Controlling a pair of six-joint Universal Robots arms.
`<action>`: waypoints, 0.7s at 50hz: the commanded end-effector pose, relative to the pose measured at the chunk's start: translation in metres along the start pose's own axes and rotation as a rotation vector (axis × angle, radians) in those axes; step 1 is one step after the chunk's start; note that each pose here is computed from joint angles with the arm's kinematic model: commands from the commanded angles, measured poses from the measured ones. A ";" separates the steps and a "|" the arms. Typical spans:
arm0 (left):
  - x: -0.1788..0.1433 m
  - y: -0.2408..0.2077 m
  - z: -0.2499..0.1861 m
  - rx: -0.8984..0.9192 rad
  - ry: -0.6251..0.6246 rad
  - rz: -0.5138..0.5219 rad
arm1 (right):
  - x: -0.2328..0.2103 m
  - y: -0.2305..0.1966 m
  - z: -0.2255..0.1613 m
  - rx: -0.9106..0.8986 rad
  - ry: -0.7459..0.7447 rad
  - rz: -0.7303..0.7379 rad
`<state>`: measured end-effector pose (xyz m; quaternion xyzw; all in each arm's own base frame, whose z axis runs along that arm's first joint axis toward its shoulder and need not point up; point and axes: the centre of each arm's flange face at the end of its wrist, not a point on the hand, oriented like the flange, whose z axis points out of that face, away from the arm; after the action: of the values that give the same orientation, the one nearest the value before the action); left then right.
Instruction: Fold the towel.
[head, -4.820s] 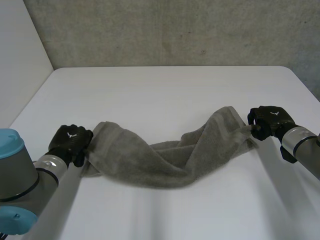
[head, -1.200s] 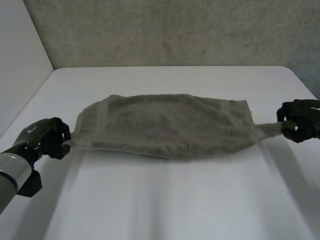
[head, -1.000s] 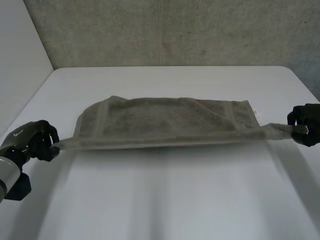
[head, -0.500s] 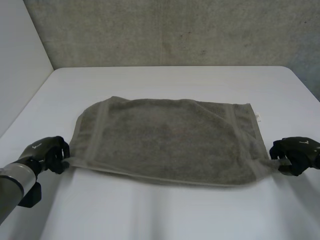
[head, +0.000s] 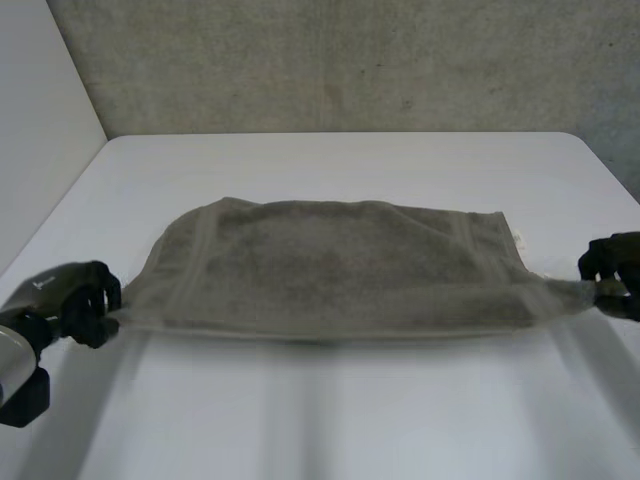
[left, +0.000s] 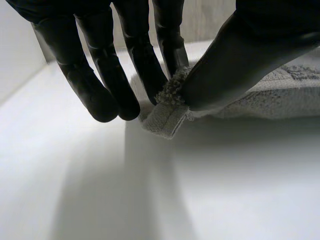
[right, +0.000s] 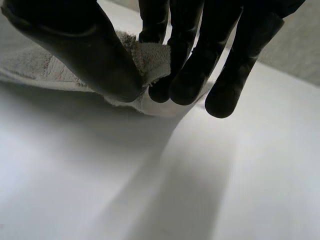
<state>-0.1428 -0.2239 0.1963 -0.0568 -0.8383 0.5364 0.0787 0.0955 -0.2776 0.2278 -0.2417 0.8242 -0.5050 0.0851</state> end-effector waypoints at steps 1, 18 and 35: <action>0.004 -0.013 -0.019 0.041 0.001 0.006 | 0.008 -0.011 -0.012 0.011 0.026 -0.044; -0.001 -0.018 0.018 0.043 0.008 0.021 | 0.016 -0.014 0.005 -0.022 -0.025 -0.101; 0.021 -0.041 0.164 0.084 -0.043 0.080 | 0.028 -0.039 0.142 -0.006 0.015 0.091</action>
<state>-0.1768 -0.3399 0.1805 -0.0774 -0.8230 0.5597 0.0595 0.1274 -0.3821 0.2137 -0.2358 0.8329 -0.4893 0.1059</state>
